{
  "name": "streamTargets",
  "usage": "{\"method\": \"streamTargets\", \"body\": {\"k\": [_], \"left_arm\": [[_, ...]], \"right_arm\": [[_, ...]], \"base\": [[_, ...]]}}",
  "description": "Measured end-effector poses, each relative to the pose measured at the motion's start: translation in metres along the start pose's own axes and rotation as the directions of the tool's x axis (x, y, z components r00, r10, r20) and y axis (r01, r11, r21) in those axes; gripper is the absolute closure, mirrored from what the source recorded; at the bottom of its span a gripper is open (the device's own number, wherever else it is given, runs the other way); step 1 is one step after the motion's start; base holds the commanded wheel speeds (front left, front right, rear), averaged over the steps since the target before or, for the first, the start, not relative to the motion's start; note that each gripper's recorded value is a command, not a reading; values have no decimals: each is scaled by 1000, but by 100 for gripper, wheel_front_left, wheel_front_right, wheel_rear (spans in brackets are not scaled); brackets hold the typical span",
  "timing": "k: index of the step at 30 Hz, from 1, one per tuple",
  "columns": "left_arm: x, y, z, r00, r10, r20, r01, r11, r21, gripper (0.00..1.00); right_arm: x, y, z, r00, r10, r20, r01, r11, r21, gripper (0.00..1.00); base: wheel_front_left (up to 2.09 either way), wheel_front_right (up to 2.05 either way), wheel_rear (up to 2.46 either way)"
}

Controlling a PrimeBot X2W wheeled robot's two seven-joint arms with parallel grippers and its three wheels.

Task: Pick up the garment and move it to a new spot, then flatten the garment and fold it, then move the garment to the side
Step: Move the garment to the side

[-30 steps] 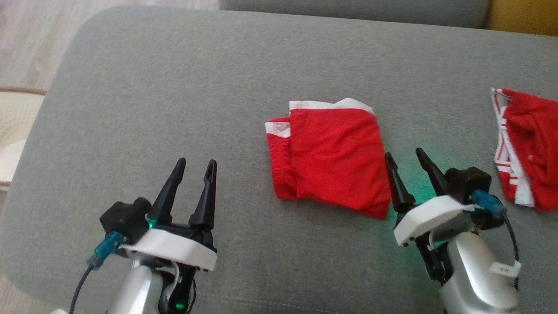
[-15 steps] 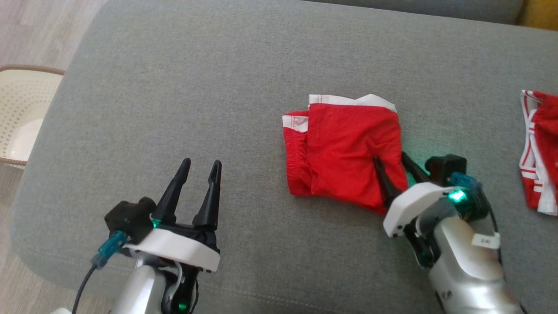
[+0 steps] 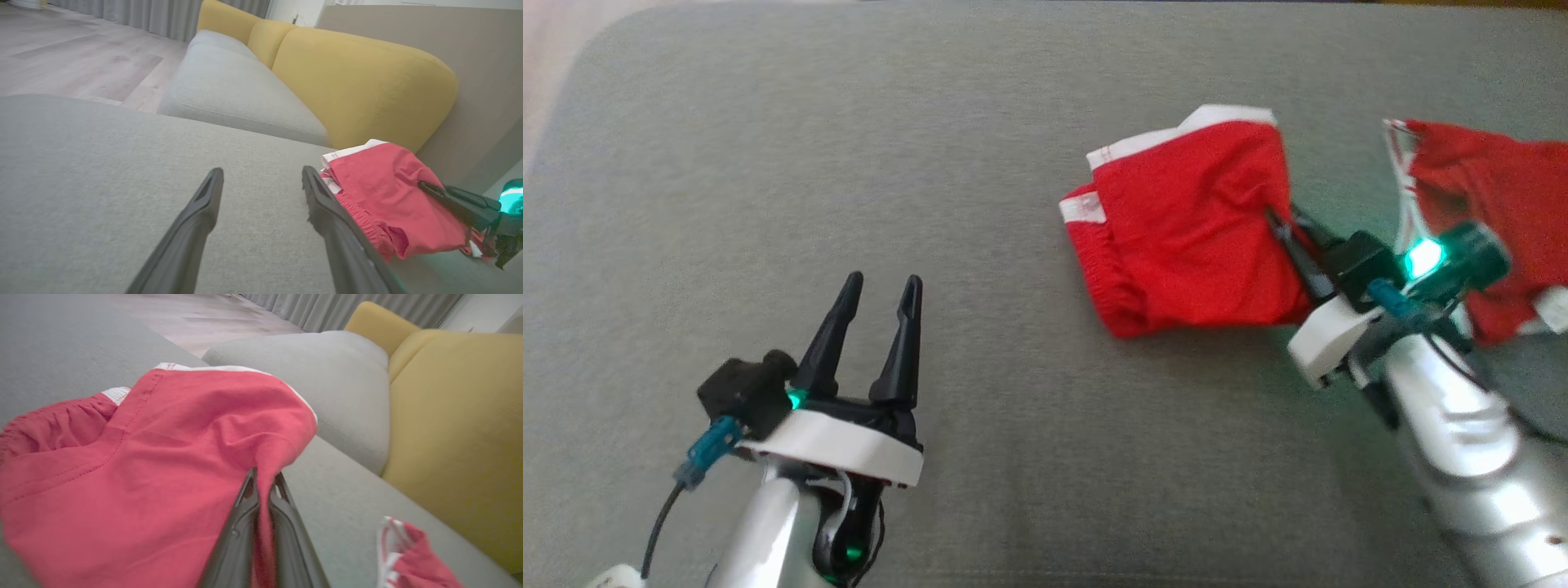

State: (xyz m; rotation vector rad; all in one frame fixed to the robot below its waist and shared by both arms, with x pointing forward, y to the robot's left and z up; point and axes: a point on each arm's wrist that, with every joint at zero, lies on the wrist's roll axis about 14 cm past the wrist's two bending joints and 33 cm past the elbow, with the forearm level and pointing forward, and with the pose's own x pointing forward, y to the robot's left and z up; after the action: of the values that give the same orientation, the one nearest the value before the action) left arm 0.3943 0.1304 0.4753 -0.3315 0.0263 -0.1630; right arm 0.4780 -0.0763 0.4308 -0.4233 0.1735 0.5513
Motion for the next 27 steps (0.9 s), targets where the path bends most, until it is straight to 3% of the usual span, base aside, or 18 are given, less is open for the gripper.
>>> {"method": "streamTargets", "body": {"k": [5,11,17,27], "left_arm": [[19,-22,-7,997,-78,-11,78,997,-3,0],[43,-42,-19,988,-150,-32,149,989,-12,0],[59,-50,-34,981,-183,-58,181,983,-26,0],[60,-40,-41,985,-156,-73,154,988,-26,0]], "right_arm": [[-30,-54,-13,996,-66,-58,57,987,-149,100],[-73,-123,-48,959,-182,-216,139,970,-197,100],[-99,-168,-82,887,-286,-362,241,956,-165,100],[-123,-215,-97,749,-422,-510,383,905,-186,100]], "base": [[0,0,0],[0,0,0],[0,0,0],[0,0,0]]}}
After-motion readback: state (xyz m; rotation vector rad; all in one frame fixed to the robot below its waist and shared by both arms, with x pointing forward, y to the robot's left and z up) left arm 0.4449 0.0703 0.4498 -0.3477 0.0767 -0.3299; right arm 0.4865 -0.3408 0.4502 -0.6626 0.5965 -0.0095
